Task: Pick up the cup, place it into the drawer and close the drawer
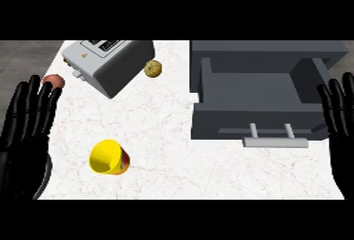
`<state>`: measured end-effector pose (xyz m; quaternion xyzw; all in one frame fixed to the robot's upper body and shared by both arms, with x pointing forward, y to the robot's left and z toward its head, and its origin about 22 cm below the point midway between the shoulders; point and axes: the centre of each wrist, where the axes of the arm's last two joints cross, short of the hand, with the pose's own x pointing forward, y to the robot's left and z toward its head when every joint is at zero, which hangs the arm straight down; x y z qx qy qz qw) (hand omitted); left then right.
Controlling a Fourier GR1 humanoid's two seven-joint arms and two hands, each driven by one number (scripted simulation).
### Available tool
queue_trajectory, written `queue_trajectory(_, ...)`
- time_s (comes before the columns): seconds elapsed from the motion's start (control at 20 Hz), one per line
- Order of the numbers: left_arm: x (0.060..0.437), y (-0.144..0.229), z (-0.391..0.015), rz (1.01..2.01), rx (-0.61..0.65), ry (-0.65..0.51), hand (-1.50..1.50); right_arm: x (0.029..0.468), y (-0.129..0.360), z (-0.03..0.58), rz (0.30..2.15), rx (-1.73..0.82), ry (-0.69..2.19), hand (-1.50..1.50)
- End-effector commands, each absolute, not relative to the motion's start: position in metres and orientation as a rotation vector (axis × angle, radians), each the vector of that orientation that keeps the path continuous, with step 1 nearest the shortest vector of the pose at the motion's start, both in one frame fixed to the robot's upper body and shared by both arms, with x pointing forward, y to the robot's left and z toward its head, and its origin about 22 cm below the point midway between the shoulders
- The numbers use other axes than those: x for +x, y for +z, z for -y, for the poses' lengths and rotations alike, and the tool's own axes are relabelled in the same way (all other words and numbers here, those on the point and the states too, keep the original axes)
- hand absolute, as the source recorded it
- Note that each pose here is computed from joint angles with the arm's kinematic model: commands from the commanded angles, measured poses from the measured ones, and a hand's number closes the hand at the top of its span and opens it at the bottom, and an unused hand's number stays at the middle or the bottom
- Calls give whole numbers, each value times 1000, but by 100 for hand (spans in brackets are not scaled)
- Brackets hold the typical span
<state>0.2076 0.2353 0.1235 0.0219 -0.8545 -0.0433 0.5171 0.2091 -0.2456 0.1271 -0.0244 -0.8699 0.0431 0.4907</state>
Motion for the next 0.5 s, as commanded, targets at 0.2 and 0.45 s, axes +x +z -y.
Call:
queue_trajectory(0.2,192,127,-220,2124,13,-140,-150,198,122,241,2085,9,119,-150)
queue_trajectory(0.45,183,120,-232,1981,-179,38,-150,206,122,232,2005,143,124,-150)
